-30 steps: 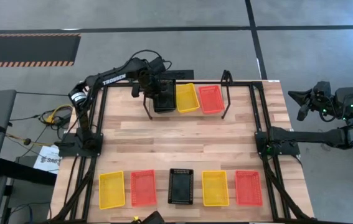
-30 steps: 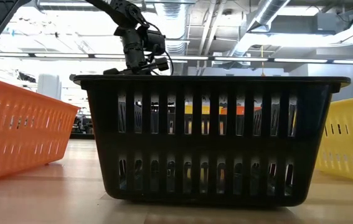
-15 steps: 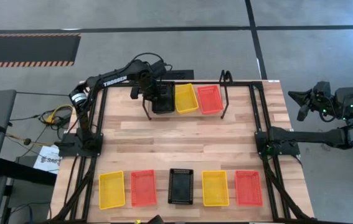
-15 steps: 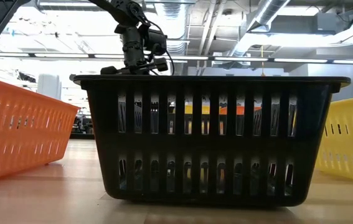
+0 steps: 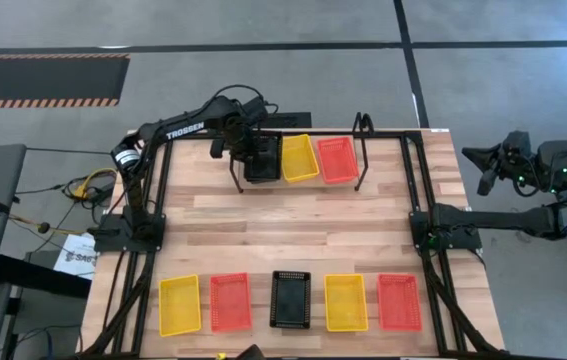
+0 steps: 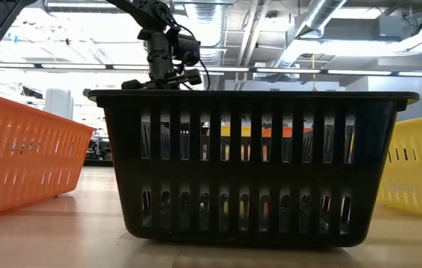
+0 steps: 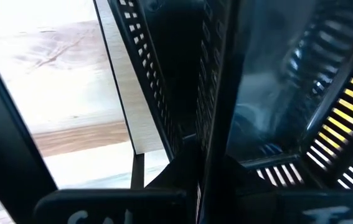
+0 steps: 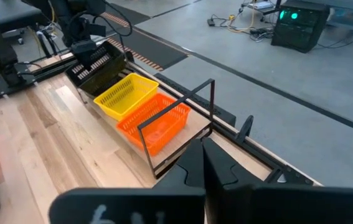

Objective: Stack baskets on shelf by color
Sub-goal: Stack the right black bin on top of the other the black bin on the shelf

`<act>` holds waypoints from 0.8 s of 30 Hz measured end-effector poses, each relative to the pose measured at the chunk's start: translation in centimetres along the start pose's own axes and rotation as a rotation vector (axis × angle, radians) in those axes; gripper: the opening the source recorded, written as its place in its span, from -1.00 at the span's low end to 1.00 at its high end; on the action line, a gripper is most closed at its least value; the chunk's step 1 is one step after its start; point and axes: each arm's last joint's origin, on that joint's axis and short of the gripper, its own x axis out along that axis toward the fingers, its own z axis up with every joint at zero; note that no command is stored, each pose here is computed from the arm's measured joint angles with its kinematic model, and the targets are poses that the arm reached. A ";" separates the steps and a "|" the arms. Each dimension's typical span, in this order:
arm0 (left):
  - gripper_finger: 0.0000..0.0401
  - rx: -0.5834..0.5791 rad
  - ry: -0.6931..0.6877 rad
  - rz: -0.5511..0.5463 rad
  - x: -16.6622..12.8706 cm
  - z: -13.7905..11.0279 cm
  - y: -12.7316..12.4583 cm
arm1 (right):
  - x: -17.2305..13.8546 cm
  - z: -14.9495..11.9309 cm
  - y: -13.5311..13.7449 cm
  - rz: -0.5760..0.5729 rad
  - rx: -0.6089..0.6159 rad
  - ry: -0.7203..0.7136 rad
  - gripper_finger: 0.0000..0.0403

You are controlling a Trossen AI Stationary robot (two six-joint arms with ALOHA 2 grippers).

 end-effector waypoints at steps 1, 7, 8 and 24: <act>-1.00 0.000 -0.002 0.001 0.0 0.0 0.0 | 0.0 0.0 0.0 0.001 0.000 0.000 -0.99; -1.00 0.012 -0.011 0.002 0.0 0.0 0.0 | 0.0 0.0 0.0 0.001 0.000 0.000 -0.97; -1.00 0.018 -0.010 0.002 0.0 0.0 0.0 | 0.0 0.0 0.0 0.001 -0.001 0.001 -0.97; -0.35 0.070 0.002 -0.033 -0.3 0.1 -0.2 | 0.0 0.0 0.0 0.001 -0.018 0.001 -0.99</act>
